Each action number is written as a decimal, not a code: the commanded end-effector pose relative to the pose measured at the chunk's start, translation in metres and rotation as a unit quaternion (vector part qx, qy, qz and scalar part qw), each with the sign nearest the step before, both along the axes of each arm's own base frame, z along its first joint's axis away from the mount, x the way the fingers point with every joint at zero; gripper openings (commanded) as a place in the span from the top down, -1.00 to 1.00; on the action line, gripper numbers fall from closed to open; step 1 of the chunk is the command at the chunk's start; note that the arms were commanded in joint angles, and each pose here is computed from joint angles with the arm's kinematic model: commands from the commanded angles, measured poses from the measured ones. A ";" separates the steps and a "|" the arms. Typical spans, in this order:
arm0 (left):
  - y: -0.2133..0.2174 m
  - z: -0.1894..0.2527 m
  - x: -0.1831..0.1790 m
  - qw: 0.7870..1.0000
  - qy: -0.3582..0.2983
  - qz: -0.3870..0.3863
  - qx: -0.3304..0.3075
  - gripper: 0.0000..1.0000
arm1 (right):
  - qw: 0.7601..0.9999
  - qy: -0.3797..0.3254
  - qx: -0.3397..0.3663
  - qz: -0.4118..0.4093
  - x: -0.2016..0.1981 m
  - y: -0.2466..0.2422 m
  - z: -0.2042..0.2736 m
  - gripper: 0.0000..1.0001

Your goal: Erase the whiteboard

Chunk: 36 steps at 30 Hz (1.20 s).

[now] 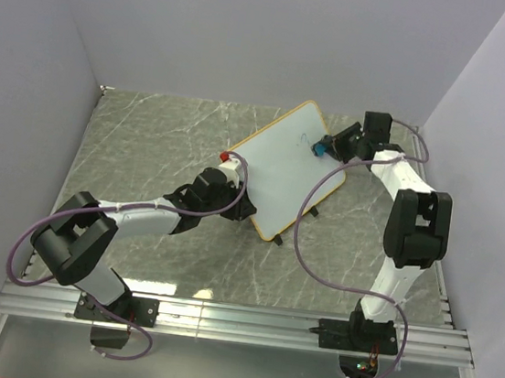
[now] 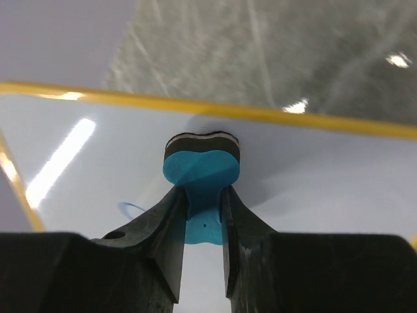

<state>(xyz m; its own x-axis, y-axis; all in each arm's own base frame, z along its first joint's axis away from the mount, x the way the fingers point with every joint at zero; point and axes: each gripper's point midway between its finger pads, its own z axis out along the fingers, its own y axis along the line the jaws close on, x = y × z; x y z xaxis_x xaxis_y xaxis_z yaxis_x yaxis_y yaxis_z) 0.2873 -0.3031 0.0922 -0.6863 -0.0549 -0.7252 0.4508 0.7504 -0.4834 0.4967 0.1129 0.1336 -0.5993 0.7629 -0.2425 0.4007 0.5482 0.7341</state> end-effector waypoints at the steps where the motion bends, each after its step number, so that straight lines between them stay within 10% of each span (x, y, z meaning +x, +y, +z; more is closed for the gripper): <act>1: 0.035 -0.060 -0.037 0.990 0.051 -0.039 0.125 1.00 | 0.998 -0.057 0.033 -0.002 0.034 0.010 0.048 1.00; 11: 0.034 -0.060 -0.037 0.990 0.048 -0.040 0.128 1.00 | 0.992 -0.095 0.070 0.033 0.046 0.047 0.081 1.00; 27: 0.034 -0.059 -0.038 0.990 0.048 -0.041 0.126 1.00 | 0.999 -0.006 0.043 0.025 -0.048 0.025 -0.016 1.00; 36: 0.033 -0.060 -0.040 0.990 0.050 -0.044 0.127 1.00 | 0.996 -0.048 0.074 0.027 -0.011 0.040 0.028 1.00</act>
